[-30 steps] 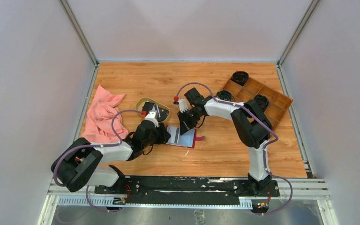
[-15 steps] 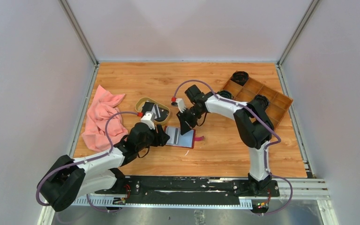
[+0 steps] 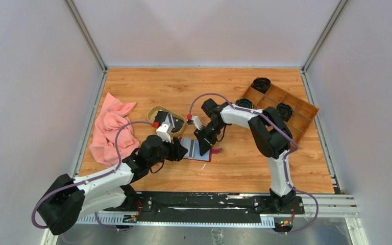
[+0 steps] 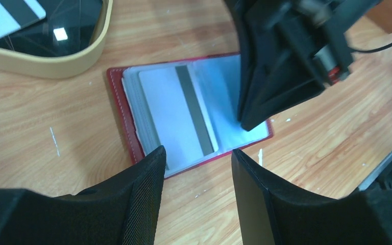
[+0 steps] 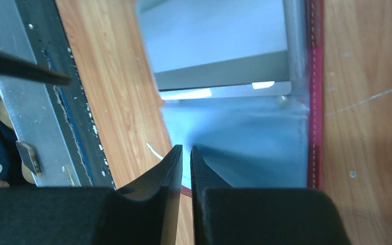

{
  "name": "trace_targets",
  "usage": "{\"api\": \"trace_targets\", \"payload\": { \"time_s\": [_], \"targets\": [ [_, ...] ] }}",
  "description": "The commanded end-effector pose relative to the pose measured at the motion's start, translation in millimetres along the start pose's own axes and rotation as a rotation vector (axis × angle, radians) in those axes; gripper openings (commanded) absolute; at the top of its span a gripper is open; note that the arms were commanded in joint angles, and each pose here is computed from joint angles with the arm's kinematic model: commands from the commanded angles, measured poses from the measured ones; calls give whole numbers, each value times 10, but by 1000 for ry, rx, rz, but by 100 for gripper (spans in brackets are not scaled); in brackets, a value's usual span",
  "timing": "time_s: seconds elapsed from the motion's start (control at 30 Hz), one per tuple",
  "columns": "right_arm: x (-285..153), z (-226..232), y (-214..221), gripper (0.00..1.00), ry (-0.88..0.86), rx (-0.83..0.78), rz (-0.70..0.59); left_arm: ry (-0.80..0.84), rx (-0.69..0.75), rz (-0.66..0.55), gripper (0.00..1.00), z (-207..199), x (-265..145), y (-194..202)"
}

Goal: Put the credit cards into the card holder
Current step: Insert the credit card into the card holder.

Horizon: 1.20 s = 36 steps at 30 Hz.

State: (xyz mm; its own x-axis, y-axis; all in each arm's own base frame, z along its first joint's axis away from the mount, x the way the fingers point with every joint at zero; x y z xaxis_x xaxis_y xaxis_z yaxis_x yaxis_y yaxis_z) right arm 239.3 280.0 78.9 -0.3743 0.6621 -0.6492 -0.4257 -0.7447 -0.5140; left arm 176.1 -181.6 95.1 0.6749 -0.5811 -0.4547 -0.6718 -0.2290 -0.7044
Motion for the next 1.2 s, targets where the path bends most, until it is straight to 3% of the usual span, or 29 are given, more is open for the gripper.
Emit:
{"api": "trace_targets", "payload": {
  "time_s": [0.0, 0.17, 0.4, 0.67, 0.73, 0.83, 0.87, 1.17],
  "targets": [
    [-46, -114, 100, 14, 73, 11, 100, 79, 32, -45, 54, -198, -44, -174],
    [-161, -272, 179, 12, 158, 17, 170, 142, 23, 0, 52, -339, -8, -203],
    [-238, -357, 204, 12, 173, 37, 165, 138, 30, 44, 49, -471, 149, -193],
    [-206, -380, 212, 9, 154, 67, 165, 60, -42, 95, 37, -525, 375, -57],
    [-203, -377, 206, 8, 150, 71, 165, 34, -37, 94, 30, -532, 442, -32],
    [-202, -372, 203, 8, 147, 75, 165, 29, -38, 114, 6, -563, 537, -2],
    [-208, -375, 198, 8, 150, 73, 164, 20, -37, 120, 3, -557, 570, 10],
    [-201, -389, 207, 7, 158, 92, 171, -91, -37, 148, 3, -375, 750, 165]
  ]
}}
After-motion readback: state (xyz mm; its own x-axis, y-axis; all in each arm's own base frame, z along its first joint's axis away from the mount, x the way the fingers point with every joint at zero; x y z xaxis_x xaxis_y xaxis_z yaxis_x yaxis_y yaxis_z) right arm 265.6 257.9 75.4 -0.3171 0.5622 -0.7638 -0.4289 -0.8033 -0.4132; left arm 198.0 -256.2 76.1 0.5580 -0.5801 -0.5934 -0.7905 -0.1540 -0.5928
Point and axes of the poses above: each gripper's point midway between its finger pads, its own x axis out along the fingers, its own z axis along the line the jaws close on, y = z × x, the point moved 6 cm from there along -x, back along the fingers, and after that the axes turned 8 degrees about -x, right-handed, at the moved point
